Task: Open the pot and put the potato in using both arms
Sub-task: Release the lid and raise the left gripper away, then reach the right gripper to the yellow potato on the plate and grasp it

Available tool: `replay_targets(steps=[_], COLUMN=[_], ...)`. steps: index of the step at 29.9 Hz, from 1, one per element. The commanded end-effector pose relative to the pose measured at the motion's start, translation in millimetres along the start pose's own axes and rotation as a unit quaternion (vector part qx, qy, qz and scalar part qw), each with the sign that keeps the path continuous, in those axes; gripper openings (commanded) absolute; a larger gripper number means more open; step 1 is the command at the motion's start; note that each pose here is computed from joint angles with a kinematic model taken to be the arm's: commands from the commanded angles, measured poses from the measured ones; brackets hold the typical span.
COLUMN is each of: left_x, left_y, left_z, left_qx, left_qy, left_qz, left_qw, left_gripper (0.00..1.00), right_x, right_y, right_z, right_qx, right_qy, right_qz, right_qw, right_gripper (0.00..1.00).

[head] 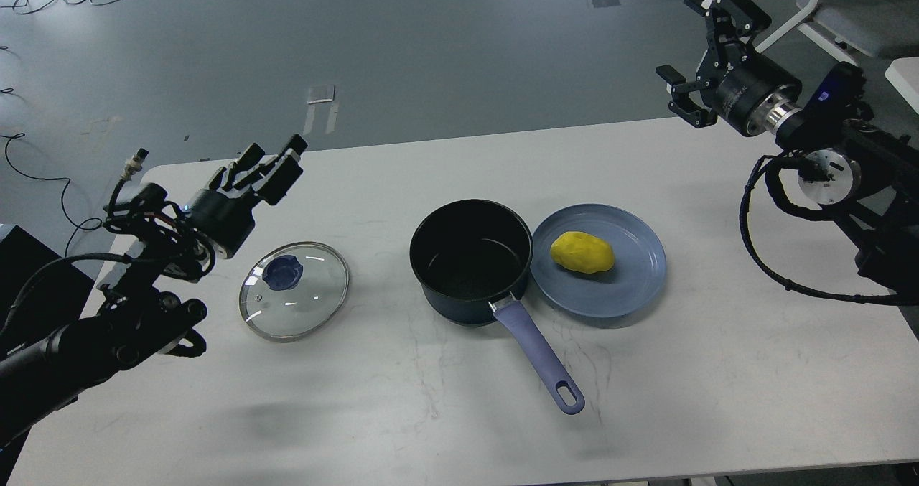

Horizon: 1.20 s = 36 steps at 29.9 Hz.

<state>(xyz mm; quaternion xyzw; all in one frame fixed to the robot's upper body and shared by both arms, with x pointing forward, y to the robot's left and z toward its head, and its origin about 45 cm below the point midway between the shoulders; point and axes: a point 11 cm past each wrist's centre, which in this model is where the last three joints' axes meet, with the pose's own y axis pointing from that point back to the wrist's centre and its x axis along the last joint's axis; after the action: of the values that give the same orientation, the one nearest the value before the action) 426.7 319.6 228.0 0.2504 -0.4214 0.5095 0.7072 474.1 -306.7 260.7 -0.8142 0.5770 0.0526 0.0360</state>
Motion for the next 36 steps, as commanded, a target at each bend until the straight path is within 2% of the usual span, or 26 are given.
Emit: replay_targets(steps=[1,2,5,8,10,14,16,18,21,25,36], left_x=[40.5,40.5,40.1,48.0,52.9,67.1,65.6,52.9,35.3,25.0,6.1], left_y=[-26.4,-26.5,-34.9,-41.1,-43.2,-45.0,-44.4,-42.5,-40.2,-41.6,-34.4], left_z=[9.0,9.0,14.6,23.0,27.5,43.9,46.0,46.0,42.7,45.8,35.6], left_qx=[0.030,0.030,0.029,0.012,-0.002,-0.063,-0.071,-0.060,-0.025,-0.017,0.005], left_qy=[0.128,0.129,0.261,0.363,0.401,0.533,0.545,0.554,0.569,0.577,0.584], left_qz=[0.068,0.068,0.018,0.013,0.009,-0.010,-0.020,-0.046,-0.080,-0.091,-0.084], left_qw=[0.989,0.989,0.965,0.931,0.916,0.844,0.835,0.829,0.818,0.811,0.807], left_gripper=[0.98,0.98,0.98,0.98,0.98,0.98,0.98,0.98,0.98,0.98,0.98], right_x=[-4.8,-4.8,-13.5,-26.5,-31.1,-36.5,-38.6,-39.6,-44.4,-43.4,-63.8], right_y=[-3.6,-3.6,1.4,14.2,16.7,24.6,29.0,38.2,50.6,61.1,70.7], right_z=[-13.9,-13.9,-25.7,-29.5,-22.1,9.4,21.4,41.5,68.0,91.2,119.9], right_qx=[0.017,0.017,0.038,0.071,0.056,0.023,0.016,0.005,-0.015,-0.044,-0.055], right_qy=[0.032,0.032,0.064,0.164,0.208,0.360,0.411,0.491,0.542,0.590,0.601], right_qz=[-0.009,-0.009,-0.037,-0.095,-0.114,-0.129,-0.135,-0.150,-0.190,-0.241,-0.299], right_qw=[0.999,0.999,0.997,0.979,0.970,0.924,0.902,0.858,0.819,0.769,0.739], right_gripper=[1.00,1.00,1.00,1.00,1.00,1.00,1.00,1.00,1.00,1.00,1.00])
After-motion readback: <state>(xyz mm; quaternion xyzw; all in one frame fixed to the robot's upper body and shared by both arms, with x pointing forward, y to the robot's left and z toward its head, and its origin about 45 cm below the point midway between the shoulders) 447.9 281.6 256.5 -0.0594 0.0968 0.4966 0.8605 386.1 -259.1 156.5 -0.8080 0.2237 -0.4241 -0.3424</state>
